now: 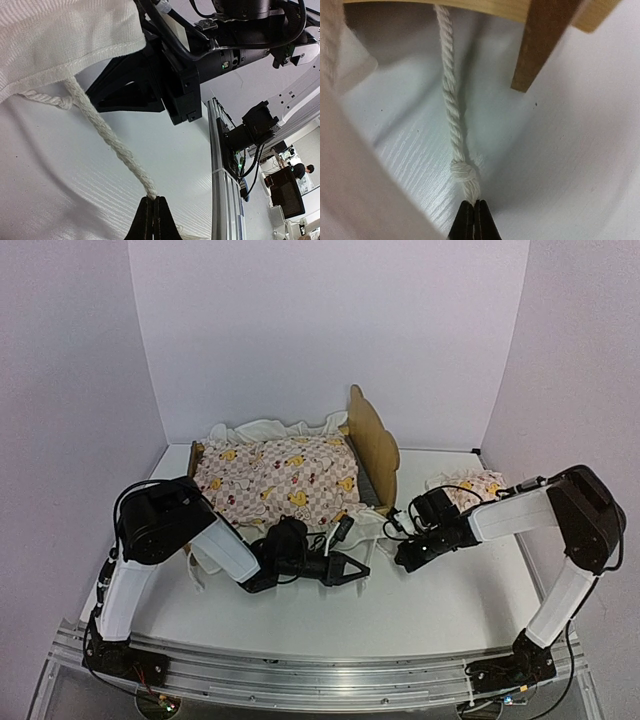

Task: Set up the pet bed

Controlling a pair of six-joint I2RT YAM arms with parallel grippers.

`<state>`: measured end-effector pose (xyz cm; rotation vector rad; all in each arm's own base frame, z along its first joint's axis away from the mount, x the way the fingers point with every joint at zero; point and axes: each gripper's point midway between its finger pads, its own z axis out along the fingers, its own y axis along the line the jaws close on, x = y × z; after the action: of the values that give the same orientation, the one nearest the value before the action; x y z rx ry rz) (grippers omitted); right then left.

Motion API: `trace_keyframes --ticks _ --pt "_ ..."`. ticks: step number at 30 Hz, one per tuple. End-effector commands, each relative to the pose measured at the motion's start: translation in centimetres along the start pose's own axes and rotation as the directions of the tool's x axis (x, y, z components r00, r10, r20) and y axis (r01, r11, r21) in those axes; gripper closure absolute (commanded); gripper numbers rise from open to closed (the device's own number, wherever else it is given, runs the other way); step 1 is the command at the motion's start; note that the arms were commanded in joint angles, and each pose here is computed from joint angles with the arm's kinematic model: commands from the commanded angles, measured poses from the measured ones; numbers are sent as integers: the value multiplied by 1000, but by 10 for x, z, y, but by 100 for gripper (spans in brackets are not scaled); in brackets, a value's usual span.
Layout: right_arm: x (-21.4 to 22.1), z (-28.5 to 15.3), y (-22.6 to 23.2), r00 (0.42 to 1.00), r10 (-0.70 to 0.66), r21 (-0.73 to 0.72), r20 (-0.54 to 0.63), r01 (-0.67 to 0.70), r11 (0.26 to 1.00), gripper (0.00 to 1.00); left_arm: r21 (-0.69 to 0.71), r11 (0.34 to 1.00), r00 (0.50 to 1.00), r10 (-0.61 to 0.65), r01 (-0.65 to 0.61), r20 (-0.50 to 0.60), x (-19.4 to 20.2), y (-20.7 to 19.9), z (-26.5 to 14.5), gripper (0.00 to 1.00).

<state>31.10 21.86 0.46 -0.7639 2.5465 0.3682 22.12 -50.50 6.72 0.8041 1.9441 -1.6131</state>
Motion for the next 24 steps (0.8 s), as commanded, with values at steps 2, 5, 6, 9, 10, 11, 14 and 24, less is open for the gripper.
trace_keyframes --ticks 2,5,6,9,10,11,14,24 --pt "53 -35 23 983 106 -45 -152 -114 992 100 45 991 991 121 -123 53 -33 -21 -9 100" --pt "69 -62 40 975 110 -70 -195 -126 990 100 50 982 982 176 -180 64 -45 -19 -11 100" --pt "71 -70 47 974 109 -90 -197 -129 988 100 48 980 980 191 -194 63 -48 -18 -11 100" --pt "70 -92 66 974 116 -161 -193 -148 976 100 54 972 972 226 -229 59 -51 -17 -10 100" --pt "70 -97 72 972 123 -186 -199 -160 969 100 58 968 969 239 -242 62 -52 -18 -10 100" --pt "69 -101 76 971 125 -206 -205 -168 964 100 64 965 966 250 -254 66 -53 -19 -9 100" --pt "68 -108 88 965 112 -268 -239 -176 947 100 102 952 956 280 -288 86 -59 -29 -9 100" --pt "43 -127 128 966 46 -484 -253 -167 859 100 162 943 953 301 -292 -29 -21 -40 5 100"
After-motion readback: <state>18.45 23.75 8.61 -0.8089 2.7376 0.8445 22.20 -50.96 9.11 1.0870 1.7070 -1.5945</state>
